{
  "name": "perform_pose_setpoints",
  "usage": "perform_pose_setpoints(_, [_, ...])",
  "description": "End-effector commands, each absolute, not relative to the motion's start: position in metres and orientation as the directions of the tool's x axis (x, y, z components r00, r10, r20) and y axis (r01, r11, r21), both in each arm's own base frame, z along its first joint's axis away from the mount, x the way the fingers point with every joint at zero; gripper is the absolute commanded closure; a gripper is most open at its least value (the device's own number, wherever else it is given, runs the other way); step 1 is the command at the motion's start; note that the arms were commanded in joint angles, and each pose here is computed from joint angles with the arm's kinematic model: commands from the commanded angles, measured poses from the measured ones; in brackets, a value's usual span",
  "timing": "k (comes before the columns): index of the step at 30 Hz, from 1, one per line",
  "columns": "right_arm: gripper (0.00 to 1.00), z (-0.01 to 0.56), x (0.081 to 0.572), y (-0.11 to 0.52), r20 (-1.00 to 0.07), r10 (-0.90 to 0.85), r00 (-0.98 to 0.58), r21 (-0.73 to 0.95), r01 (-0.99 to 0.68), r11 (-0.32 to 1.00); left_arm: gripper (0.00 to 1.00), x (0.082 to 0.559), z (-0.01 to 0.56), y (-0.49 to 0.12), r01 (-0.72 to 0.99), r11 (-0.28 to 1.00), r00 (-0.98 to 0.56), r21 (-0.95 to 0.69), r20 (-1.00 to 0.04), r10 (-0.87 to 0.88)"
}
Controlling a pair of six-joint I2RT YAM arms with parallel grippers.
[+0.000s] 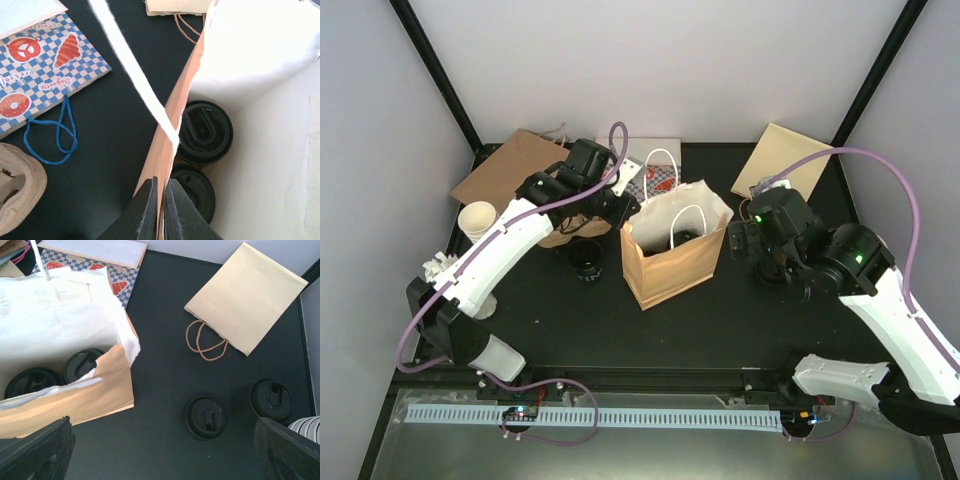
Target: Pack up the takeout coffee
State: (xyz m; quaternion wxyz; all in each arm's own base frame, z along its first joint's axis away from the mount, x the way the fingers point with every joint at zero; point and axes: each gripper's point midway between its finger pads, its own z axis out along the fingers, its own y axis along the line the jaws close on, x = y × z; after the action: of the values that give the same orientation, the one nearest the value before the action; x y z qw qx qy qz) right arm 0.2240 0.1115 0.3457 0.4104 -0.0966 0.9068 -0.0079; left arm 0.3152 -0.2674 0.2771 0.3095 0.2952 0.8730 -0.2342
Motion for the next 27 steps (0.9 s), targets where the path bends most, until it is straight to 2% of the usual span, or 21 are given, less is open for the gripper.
perform_pose_setpoints(1, [0.00, 0.352, 0.225, 0.111, -0.768, -0.148, -0.624, -0.052, -0.170, 0.984, 0.88, 0.324, 0.300, -0.266, 0.655, 0.725, -0.605, -0.211, -0.722, 0.337])
perform_pose_setpoints(5, [0.00, 0.353, 0.224, 0.111, -0.769, -0.145, -0.623, -0.049, -0.168, 0.984, 0.54, 0.316, 0.311, -0.259, 0.642, 0.735, -0.610, -0.219, -0.726, 0.317])
perform_pose_setpoints(13, [0.00, 0.366, 0.218, 0.107, -0.832, -0.097, -0.546, 0.011, -0.192, 0.981, 0.18, 0.278, 0.367, -0.205, 0.564, 0.810, -0.521, -0.160, -0.830, 0.200])
perform_pose_setpoints(19, [0.00, 0.352, 0.212, 0.108, -0.822, -0.072, -0.565, 0.051, -0.199, 0.979, 0.07, 0.251, 0.371, -0.128, 0.313, 0.944, -0.564, -0.103, -0.820, 0.098])
perform_pose_setpoints(27, [0.00, 0.335, 0.200, 0.115, -0.791, 0.029, -0.611, 0.186, -0.195, 0.963, 0.05, 0.197, 0.343, -0.047, -0.049, 0.987, -0.612, -0.151, -0.777, -0.149])
